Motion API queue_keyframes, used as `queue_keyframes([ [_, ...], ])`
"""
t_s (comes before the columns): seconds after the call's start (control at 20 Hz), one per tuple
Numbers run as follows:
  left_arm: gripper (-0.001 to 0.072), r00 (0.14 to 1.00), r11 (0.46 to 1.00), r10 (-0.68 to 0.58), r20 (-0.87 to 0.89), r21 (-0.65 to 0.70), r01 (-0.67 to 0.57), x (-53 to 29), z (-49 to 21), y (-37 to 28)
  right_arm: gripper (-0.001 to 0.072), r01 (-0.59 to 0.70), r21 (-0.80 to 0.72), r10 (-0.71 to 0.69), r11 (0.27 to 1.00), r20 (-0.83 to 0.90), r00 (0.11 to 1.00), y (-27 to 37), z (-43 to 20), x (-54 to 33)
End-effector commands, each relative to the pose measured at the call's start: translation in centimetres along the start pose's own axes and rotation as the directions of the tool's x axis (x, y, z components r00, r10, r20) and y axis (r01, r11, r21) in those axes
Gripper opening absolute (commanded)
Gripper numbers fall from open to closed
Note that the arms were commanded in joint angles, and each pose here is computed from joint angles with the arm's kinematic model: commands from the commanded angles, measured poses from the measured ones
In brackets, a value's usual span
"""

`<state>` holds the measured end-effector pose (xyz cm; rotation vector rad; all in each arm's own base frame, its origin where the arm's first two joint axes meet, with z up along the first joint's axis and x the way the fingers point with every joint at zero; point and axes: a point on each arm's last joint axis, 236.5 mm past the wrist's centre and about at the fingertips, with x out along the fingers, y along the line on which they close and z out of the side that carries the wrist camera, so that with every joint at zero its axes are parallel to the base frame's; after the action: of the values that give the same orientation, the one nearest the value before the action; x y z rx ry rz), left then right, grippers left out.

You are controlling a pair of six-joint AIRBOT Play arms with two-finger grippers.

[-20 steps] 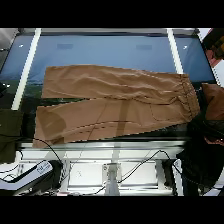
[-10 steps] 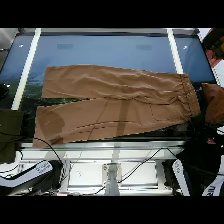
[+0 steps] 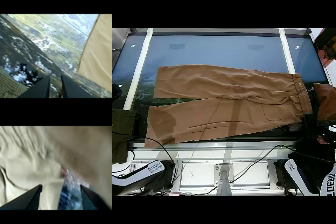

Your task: Fold the clothes and pants, and hang the long-sleeved shirts on hangers.

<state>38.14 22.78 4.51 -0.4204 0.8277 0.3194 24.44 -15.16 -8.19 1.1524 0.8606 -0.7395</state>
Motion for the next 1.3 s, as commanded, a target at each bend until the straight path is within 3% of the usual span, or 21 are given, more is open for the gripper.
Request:
queue_keyframes([
  [0.0,0.0167,1.000,1.000,0.000,-0.002,-0.001,0.000,0.0,-0.1,0.0,0.0547,-0.065,0.002,0.065,0.998,0.018,0.998,0.6,1.4,0.5],
  [0.2,0.0167,1.000,1.000,-0.008,-0.022,-0.001,0.008,0.0,-0.5,-0.2,0.0544,-0.178,-0.034,0.176,0.983,-0.061,0.982,2.6,0.2,2.1],
  [0.3,0.0166,0.999,1.000,-0.014,-0.036,-0.001,0.014,0.0,-0.9,-0.3,0.0488,-0.208,-0.044,0.204,0.977,-0.067,0.977,3.0,0.2,2.7],
  [0.55,0.0166,0.998,1.000,-0.021,-0.053,-0.001,0.021,0.0,-1.3,-0.5,0.0449,-0.187,-0.099,0.182,0.977,-0.050,0.982,2.3,0.9,3.7],
  [0.9,0.0170,0.995,0.996,-0.085,-0.060,-0.009,0.085,-0.7,-1.4,-2.2,0.0371,-0.181,-0.308,0.192,0.934,0.009,0.981,3.0,2.8,3.4],
  [0.95,0.0180,0.992,0.994,-0.108,-0.063,-0.016,0.107,-1.1,-1.5,-2.9,0.0371,-0.172,-0.316,0.188,0.933,0.021,0.982,2.9,3.1,3.4],
  [1.0,0.0286,0.986,0.989,-0.147,-0.080,-0.010,0.146,-1.5,-1.9,-3.9,0.0371,-0.170,-0.310,0.190,0.936,0.033,0.981,2.9,3.4,3.4],
  [1.05,0.0339,0.977,0.982,-0.187,-0.105,-0.009,0.187,-2.0,-2.6,-4.9,0.0371,-0.166,-0.303,0.189,0.939,0.050,0.981,2.9,3.8,3.4],
  [1.25,0.0347,0.963,0.974,-0.227,-0.148,-0.036,0.225,-3.4,-6.3,-6.4,0.0372,-0.140,-0.279,0.176,0.950,0.110,0.978,2.6,5.2,3.3],
])
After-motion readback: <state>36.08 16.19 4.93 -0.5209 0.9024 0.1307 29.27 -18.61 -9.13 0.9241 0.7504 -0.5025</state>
